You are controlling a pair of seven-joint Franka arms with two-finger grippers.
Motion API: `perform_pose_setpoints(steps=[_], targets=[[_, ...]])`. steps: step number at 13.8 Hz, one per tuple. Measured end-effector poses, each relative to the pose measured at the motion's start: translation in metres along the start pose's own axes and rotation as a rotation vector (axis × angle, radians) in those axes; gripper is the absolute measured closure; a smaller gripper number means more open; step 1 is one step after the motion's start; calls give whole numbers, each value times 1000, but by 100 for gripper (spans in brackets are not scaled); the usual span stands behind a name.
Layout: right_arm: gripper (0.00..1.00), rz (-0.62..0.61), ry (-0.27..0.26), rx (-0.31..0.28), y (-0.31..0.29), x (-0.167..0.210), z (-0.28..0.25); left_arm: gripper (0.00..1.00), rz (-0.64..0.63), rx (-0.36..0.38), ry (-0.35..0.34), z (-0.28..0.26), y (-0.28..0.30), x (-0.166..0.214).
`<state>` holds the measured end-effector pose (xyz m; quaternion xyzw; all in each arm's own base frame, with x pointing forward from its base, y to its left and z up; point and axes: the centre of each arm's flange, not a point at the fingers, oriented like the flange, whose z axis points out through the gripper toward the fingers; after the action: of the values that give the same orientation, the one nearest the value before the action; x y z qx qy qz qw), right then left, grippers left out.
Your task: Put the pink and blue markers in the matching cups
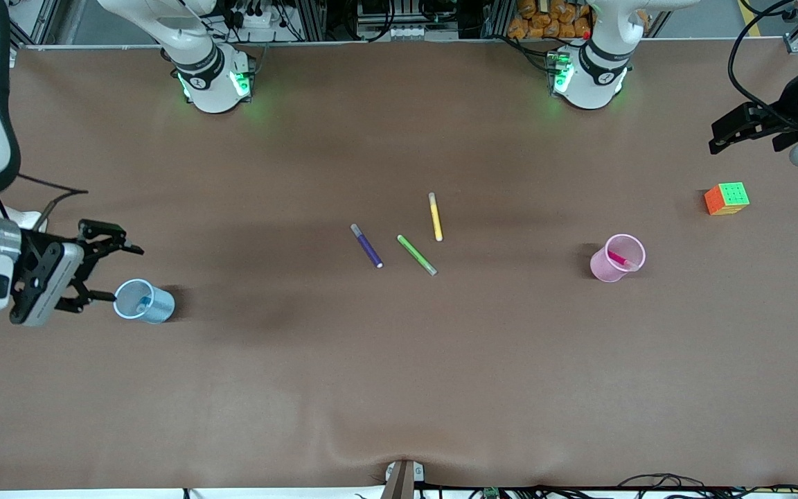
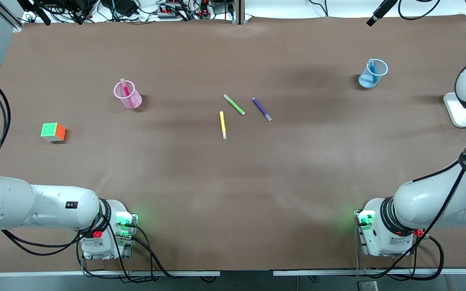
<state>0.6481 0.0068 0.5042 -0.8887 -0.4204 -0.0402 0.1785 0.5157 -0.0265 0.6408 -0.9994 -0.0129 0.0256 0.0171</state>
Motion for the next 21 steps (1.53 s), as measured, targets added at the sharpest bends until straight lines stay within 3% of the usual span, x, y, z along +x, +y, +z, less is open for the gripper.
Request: perform_pose_setpoints(steps=[5,11,15,18,21], targets=[[0,161,-37,-64,-27,-20,-29,0,-8,-2,17,2,-4,4],[0,373,-45,-77,-21,-46,-39,0,-13,-3,20,3,-8,6],[0,596,-51,-143,-31,-61,-64,0,-9,-2,5,18,-6,3],[0,712,-42,-168,-36,-84,-78,0,-1,-2,29,19,-2,-12],[0,796,-74,-236,-36,-95,-85,0,0,-5,66,6,-4,-21]])
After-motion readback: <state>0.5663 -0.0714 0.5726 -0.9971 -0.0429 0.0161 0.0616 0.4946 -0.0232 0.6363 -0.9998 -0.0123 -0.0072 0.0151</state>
